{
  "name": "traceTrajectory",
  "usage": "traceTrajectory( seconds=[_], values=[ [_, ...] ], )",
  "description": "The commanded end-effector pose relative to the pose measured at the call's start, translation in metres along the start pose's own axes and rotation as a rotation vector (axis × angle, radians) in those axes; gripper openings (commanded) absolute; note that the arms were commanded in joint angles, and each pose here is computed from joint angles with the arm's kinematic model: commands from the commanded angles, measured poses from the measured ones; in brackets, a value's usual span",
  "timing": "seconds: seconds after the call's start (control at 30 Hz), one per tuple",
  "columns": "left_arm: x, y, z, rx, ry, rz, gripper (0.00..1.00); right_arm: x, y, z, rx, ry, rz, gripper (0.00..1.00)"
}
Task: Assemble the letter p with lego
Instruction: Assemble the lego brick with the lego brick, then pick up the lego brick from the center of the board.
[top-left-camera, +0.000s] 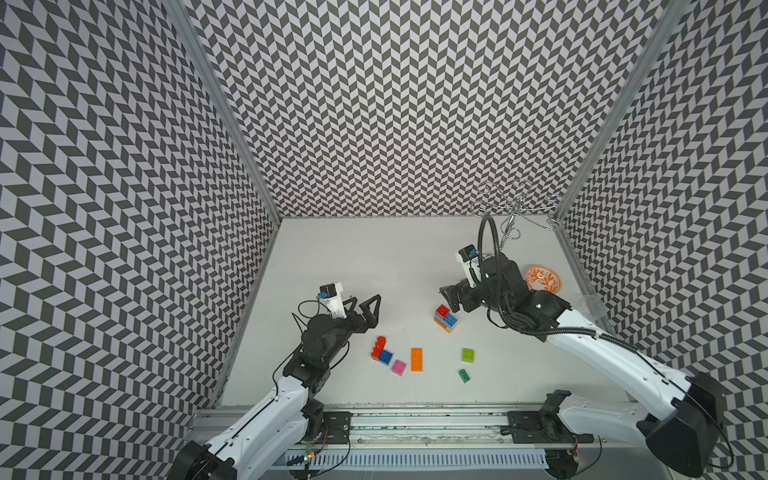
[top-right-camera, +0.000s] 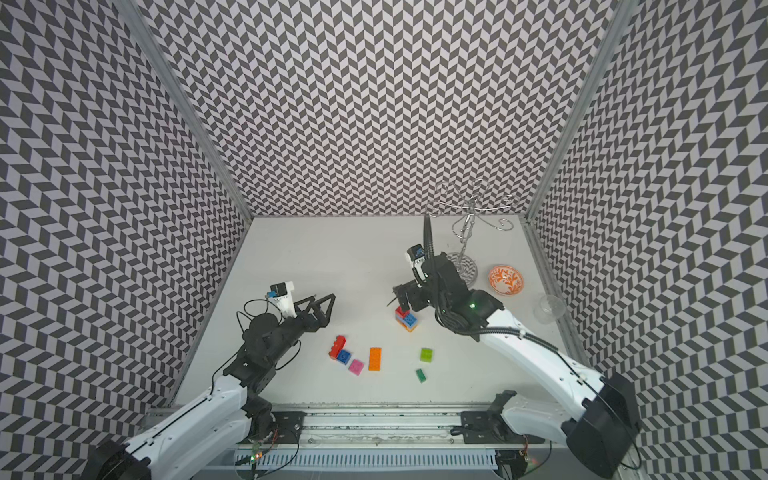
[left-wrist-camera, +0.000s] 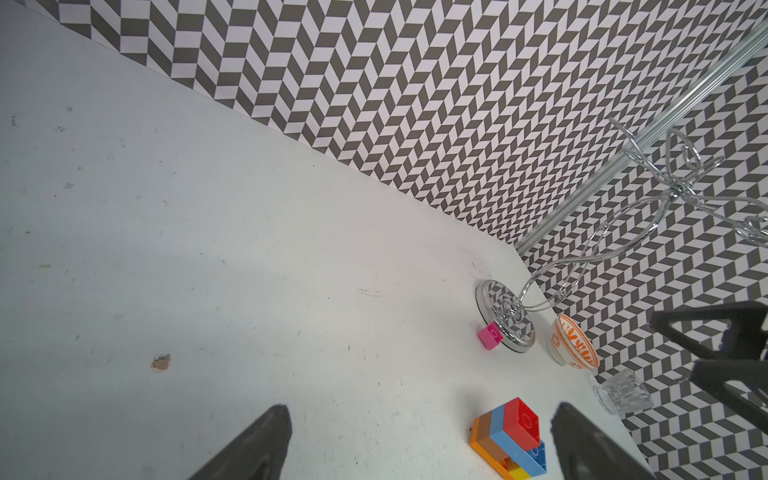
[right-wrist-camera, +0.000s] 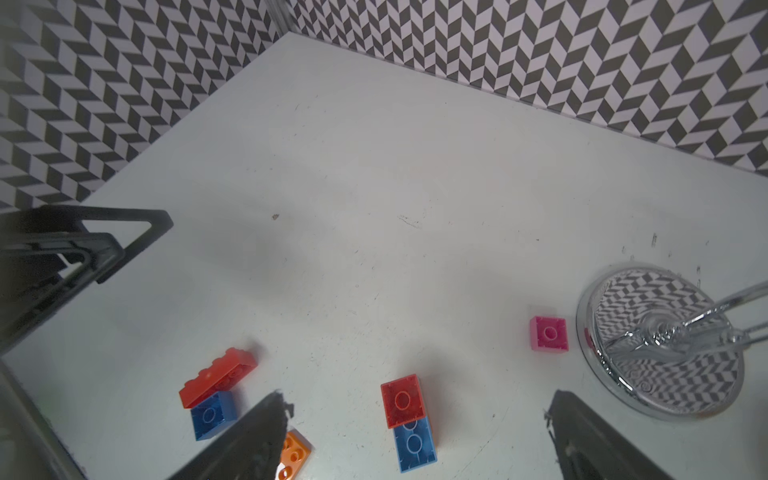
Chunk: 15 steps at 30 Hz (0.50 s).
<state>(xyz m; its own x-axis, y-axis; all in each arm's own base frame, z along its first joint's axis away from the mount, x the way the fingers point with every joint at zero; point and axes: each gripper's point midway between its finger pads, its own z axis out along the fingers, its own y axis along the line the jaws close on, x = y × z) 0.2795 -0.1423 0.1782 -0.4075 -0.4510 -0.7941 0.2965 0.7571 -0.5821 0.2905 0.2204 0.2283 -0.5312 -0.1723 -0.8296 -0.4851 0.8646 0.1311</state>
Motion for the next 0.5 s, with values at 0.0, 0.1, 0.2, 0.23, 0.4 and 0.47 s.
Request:
traceTrajectory(
  seconds=[0.0, 0.1, 0.2, 0.23, 0.4, 0.47],
  values=[
    [-0.003, -0.005, -0.001, -0.040, 0.048, -0.006, 1.00, -0.011, 0.003, -0.016, -0.065, -0.165, 0.136, 0.99],
    [0.014, -0.005, -0.003, -0.068, 0.122, -0.037, 1.00, 0.002, 0.002, -0.026, -0.103, -0.215, 0.168, 0.99],
    [0.035, -0.009, -0.006, -0.086, 0.206, -0.065, 1.00, 0.008, 0.009, -0.033, -0.163, -0.236, 0.162, 0.99],
    [0.042, -0.008, -0.008, -0.099, 0.228, -0.069, 1.00, 0.009, 0.019, -0.035, -0.221, -0.230, 0.133, 0.99],
    [0.051, 0.008, -0.016, -0.146, 0.222, -0.091, 1.00, 0.022, 0.066, -0.033, -0.473, -0.143, 0.033, 0.93],
    [0.046, 0.012, -0.018, -0.148, 0.206, -0.096, 1.00, 0.032, 0.078, -0.025, -0.497, -0.103, 0.012, 0.91]
  ],
)
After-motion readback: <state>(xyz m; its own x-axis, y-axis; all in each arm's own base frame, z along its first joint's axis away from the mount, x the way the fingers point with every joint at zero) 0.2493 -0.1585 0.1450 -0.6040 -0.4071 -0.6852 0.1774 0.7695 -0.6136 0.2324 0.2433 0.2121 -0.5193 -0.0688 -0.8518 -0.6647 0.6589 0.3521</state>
